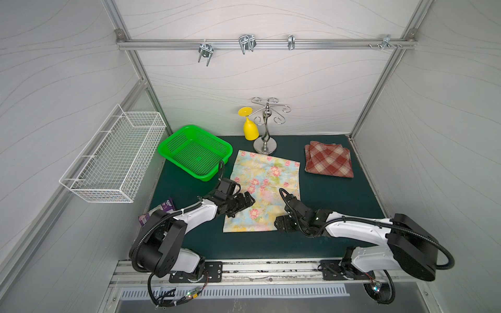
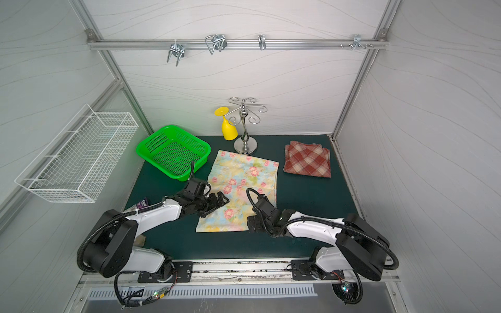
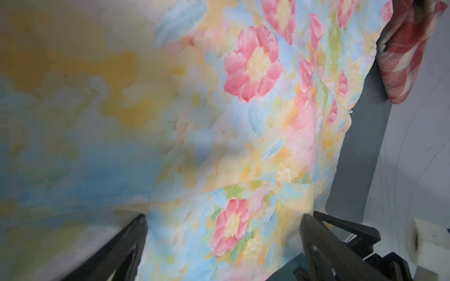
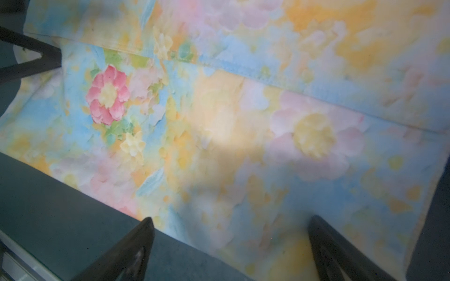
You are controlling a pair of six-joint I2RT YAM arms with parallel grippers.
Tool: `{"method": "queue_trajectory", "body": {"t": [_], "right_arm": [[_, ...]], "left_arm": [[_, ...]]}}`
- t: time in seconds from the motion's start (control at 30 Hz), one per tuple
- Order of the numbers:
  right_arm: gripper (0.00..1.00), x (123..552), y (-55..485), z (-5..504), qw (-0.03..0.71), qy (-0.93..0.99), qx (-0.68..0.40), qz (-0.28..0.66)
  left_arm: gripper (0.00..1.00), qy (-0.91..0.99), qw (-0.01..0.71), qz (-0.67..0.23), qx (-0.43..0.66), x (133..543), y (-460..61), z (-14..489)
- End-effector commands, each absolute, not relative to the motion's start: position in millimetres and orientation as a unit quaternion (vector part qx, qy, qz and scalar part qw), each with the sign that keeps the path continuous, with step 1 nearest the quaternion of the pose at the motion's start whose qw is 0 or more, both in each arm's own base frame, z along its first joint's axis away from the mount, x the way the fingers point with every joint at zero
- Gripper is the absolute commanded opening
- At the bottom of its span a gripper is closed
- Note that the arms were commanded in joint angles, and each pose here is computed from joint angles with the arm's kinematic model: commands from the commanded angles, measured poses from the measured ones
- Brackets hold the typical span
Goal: Fold and stack skirts
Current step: Rotate the skirt at the center of the table.
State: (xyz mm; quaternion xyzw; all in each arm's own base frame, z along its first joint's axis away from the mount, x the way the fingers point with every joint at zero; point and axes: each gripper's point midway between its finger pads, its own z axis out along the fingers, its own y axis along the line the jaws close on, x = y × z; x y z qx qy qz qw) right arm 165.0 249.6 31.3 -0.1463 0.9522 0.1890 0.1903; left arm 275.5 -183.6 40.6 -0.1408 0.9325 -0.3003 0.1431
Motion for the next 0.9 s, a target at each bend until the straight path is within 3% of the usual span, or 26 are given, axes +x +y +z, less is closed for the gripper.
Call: {"method": "queue_trajectory", "body": {"t": [0.0,0.67,0.87], "right_arm": [[0.99,127.6,218.5,-3.8,0.103,0.975,-0.138,0.137],[0.99,122.3,292.1,19.0,0.118,0.963,-0.182,0.161],[0.99,130.7,300.0,64.8,0.179,0.942,-0.232,0.166]], "left_arm": [[0.98,0.942,0.128,-0.266,-0.16,276.4,-167.6,16.6],[0.98,0.948,0.135,-0.209,-0.196,270.1,-118.8,30.5],[0.98,0.942,0.173,-0.203,-0.204,271.7,-101.3,67.8]]}}
